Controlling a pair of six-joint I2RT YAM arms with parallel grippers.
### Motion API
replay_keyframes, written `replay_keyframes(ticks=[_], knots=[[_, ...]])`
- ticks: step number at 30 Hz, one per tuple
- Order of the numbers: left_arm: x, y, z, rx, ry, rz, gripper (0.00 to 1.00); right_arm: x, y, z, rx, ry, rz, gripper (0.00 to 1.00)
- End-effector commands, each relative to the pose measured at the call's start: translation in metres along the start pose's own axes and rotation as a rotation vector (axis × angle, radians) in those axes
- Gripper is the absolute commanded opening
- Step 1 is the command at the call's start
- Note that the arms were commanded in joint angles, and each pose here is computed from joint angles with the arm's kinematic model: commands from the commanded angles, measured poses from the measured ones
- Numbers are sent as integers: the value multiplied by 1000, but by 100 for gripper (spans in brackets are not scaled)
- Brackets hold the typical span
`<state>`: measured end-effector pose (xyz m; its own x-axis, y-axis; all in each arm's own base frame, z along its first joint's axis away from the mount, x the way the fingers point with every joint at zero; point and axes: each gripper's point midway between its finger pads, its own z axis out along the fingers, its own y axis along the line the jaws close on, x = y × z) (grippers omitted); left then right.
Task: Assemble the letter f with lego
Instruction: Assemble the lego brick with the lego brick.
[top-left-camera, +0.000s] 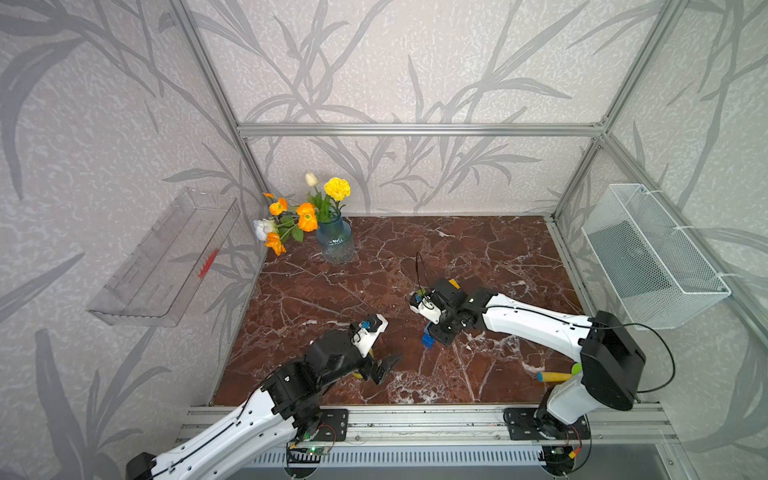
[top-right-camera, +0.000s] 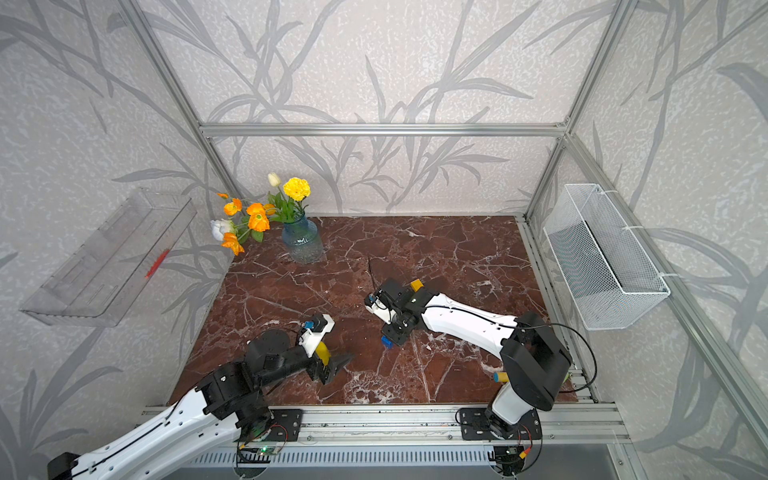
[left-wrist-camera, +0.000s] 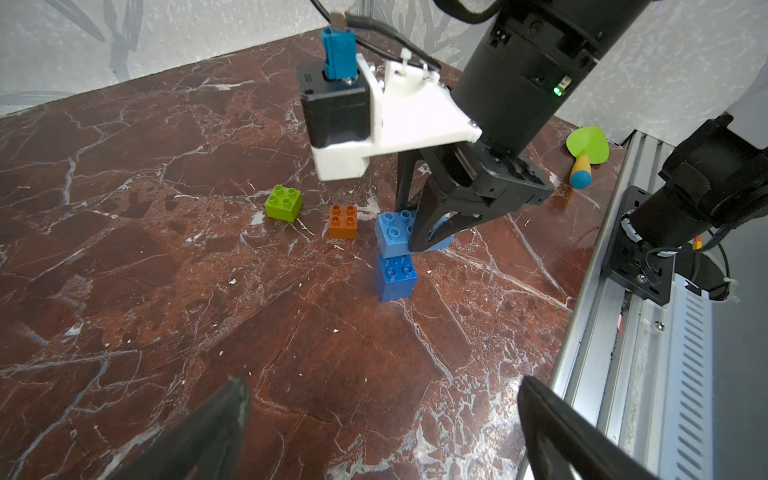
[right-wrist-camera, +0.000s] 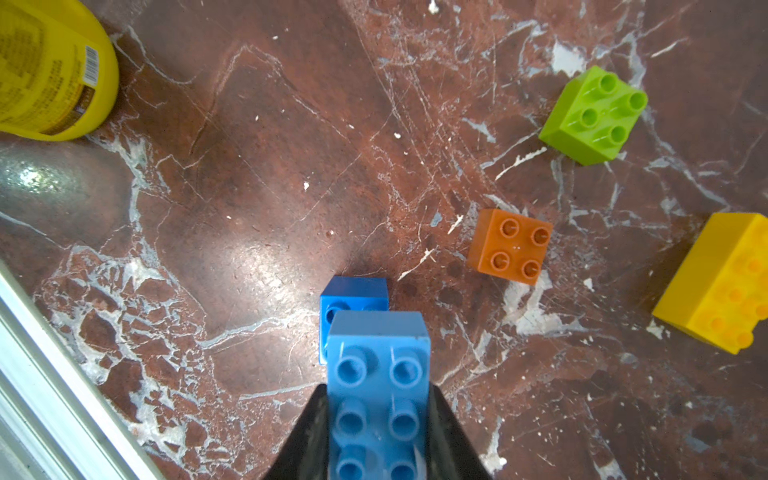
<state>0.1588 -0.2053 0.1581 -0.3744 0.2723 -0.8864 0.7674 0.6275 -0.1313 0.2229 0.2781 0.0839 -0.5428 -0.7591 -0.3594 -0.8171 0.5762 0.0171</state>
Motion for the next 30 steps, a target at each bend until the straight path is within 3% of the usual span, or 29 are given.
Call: replay_keyframes(ticks=[1, 30], knots=[[-1, -1, 0, 3, -3, 9, 100, -7, 3, -3, -8, -22, 0, 27], [-2, -2, -1, 7, -8, 9, 100, -12, 18, 16, -24, -2, 14, 26]])
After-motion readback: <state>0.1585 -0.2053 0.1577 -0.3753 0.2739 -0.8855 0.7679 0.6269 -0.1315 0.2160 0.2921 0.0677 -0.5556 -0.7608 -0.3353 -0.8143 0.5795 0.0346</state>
